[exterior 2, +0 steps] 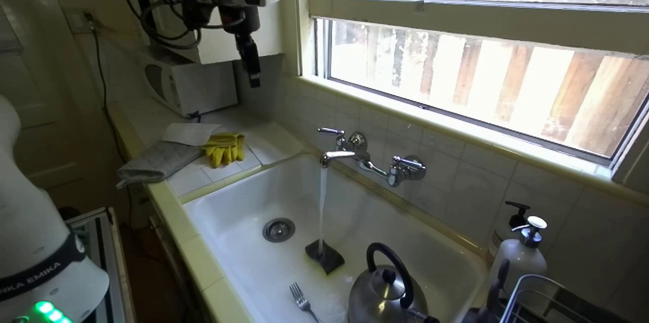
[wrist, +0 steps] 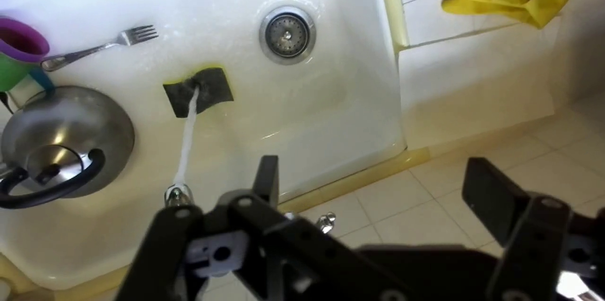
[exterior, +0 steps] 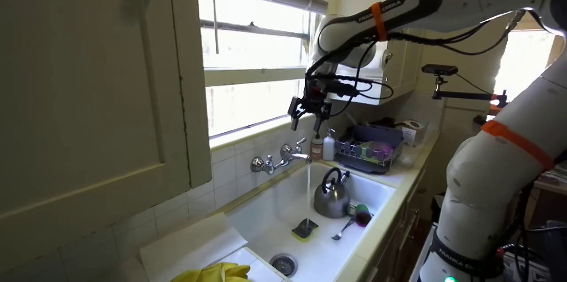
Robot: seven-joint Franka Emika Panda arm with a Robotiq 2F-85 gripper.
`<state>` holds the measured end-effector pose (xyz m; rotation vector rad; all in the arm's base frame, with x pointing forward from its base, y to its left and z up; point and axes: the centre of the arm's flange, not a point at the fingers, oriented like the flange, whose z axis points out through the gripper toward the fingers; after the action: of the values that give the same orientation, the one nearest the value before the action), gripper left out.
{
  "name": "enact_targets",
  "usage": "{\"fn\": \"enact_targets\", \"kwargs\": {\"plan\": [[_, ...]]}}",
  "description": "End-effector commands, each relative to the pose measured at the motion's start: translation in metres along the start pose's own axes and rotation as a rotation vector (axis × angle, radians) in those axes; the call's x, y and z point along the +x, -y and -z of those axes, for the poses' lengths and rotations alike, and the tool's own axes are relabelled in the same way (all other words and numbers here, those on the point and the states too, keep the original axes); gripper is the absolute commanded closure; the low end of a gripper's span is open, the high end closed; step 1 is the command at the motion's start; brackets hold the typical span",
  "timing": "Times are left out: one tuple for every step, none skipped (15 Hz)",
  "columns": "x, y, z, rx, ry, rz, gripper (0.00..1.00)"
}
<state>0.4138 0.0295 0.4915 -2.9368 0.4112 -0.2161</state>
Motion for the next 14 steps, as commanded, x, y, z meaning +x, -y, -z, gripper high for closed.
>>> {"fn": "enact_targets", "kwargs": {"plan": [[0.043, -0.003, -0.052, -0.036, -0.006, -0.030, 0.00], [0.050, -0.003, -0.066, -0.042, -0.012, -0.031, 0.00], [0.055, -0.002, -0.077, -0.048, -0.016, -0.031, 0.00], [0.061, -0.002, -0.089, -0.065, -0.035, -0.052, 0.00], [0.066, -0.002, -0.098, -0.074, -0.045, -0.059, 0.00], [0.071, -0.003, -0.108, -0.089, -0.060, -0.071, 0.00], [0.076, -0.003, -0.116, -0.108, -0.072, -0.079, 0.00], [0.080, -0.004, -0.123, -0.115, -0.079, -0.084, 0.00], [0.083, -0.005, -0.128, -0.125, -0.089, -0.094, 0.00], [0.088, -0.006, -0.135, -0.139, -0.098, -0.100, 0.00], [0.091, -0.007, -0.140, -0.147, -0.100, -0.105, 0.00], [0.094, -0.007, -0.146, -0.152, -0.106, -0.112, 0.00], [0.098, -0.007, -0.151, -0.153, -0.110, -0.119, 0.00], [0.102, -0.006, -0.157, -0.155, -0.115, -0.127, 0.00]]}}
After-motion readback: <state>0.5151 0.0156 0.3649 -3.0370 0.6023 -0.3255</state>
